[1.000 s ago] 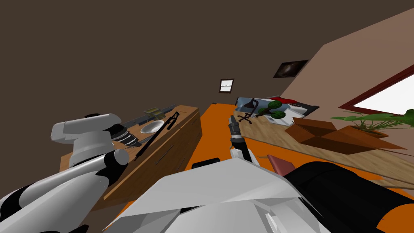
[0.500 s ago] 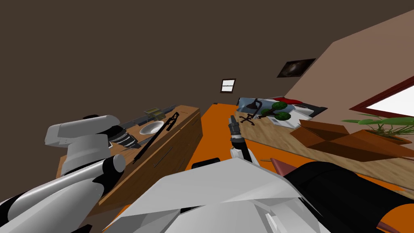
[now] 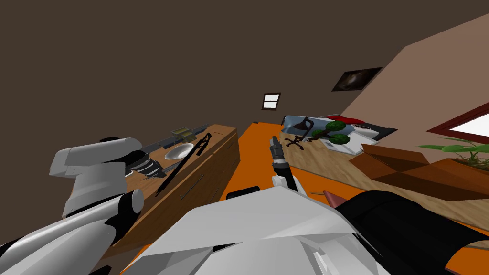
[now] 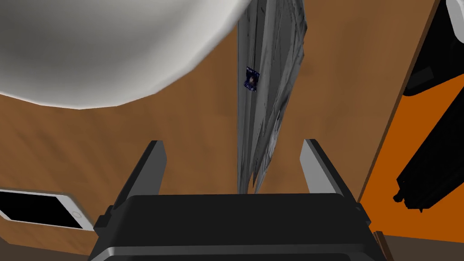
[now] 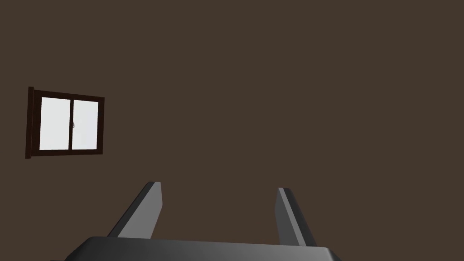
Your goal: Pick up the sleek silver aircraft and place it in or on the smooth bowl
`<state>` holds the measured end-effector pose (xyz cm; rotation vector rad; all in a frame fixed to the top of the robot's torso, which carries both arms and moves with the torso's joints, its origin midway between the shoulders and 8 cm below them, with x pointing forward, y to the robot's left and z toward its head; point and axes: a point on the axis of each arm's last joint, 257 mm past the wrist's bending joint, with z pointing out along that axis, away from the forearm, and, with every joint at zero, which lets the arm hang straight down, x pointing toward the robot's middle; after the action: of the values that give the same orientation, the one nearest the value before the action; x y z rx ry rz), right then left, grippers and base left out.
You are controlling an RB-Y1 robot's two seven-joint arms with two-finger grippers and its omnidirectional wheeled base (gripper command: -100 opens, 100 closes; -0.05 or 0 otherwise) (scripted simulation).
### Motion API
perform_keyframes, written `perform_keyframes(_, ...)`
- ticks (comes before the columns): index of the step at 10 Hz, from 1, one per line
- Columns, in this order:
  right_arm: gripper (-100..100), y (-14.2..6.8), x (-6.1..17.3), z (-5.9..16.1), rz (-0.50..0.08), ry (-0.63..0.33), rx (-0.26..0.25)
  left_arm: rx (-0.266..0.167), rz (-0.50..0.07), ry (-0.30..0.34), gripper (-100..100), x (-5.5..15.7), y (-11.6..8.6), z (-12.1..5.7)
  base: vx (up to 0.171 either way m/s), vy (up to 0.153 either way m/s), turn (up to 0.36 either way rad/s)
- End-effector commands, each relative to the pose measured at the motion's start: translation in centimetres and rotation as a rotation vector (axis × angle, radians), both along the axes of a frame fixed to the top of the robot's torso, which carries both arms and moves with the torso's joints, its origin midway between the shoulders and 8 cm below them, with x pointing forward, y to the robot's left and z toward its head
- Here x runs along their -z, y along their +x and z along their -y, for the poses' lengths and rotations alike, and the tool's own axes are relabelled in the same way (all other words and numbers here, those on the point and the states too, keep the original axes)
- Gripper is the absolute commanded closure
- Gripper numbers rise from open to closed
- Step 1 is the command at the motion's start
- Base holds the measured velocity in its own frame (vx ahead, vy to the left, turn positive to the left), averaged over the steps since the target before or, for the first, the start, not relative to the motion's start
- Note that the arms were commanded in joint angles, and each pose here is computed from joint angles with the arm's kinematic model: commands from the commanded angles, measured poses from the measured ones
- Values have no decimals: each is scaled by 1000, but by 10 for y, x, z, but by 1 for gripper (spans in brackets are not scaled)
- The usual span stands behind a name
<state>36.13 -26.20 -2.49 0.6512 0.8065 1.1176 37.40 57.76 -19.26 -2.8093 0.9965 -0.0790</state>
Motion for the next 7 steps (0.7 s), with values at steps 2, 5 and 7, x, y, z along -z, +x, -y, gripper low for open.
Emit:
perform_keyframes(2,0,0,0,0,0,0,0,37,9,6,-100,-2,-2,8,51,-13,32)
perform_keyframes(5,0,0,0,0,0,0,0,85,-12,0,-100,3,-13,20,54,-19,51)
perform_keyframes(7,0,0,0,0,0,0,0,76,-19,-5,100,5,-15,18,4,-1,-2)
